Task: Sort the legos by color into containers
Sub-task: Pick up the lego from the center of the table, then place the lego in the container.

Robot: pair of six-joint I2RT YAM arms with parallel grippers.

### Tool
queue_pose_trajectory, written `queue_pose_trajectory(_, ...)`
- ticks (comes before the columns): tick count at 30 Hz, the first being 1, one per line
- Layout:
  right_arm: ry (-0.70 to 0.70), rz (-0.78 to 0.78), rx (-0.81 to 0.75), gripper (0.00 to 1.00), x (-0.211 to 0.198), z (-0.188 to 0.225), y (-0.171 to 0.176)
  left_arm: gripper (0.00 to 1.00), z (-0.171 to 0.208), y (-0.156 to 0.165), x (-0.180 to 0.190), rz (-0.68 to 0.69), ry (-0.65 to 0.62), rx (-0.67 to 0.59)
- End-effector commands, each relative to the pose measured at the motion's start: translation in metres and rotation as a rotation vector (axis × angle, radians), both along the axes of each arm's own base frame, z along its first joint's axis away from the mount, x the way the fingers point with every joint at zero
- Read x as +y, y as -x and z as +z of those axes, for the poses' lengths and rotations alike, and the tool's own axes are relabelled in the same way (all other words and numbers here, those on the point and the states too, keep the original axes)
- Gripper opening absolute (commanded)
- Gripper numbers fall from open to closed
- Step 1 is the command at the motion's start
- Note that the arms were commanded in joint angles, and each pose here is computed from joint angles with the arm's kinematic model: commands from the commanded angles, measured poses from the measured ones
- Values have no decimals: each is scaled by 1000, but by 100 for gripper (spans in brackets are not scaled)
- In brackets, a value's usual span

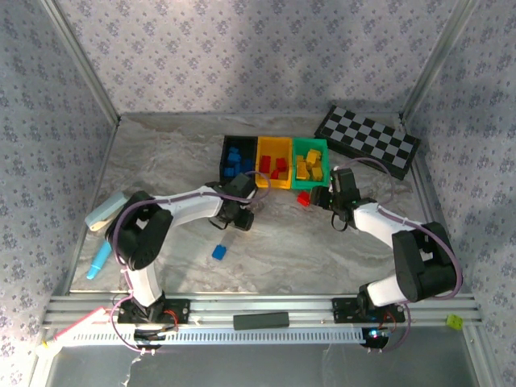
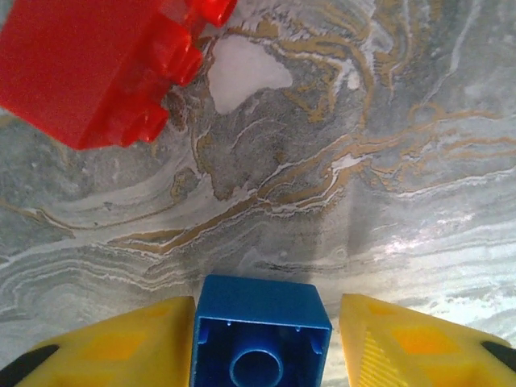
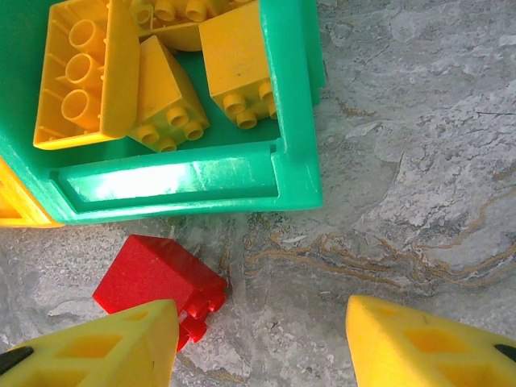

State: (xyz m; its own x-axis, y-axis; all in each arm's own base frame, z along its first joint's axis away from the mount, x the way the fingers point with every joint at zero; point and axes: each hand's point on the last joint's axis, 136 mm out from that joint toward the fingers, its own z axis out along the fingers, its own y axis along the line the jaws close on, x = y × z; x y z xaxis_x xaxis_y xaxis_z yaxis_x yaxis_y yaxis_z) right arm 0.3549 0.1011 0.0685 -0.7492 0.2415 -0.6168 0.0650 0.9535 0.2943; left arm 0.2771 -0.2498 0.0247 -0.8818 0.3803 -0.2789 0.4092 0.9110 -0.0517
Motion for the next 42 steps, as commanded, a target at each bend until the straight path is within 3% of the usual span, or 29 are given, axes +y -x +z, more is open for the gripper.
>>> queue_pose_trajectory(1,-7,3,-17,59,3,9,-6,43,3,2,3,-8,-48,-7)
queue_pose_trajectory(5,-3,3,-15,59,3,8,-5,27,13,1,4,0,-50,-38)
queue_pose_trajectory(15,-6,4,-18,59,4,9,-6,26,60,-19,8,35,-37,-197)
queue_pose_trajectory(23,-7,7,-16,59,5,9,-5,26,107,-76,11,80,-133,-334)
queue_pose_trajectory(30,0,3,-22,59,3,10,-6,26,118,-135,15,151,-171,-338)
queue_pose_trajectory(31,2,2,-21,59,3,10,-6,28,119,-140,14,154,-169,-345)
queue_pose_trajectory(37,3,-1,-22,59,2,11,-6,68,132,-154,15,201,-170,-369)
queue_pose_trajectory(42,-4,2,-21,59,3,11,-5,71,128,-136,20,214,-118,-365)
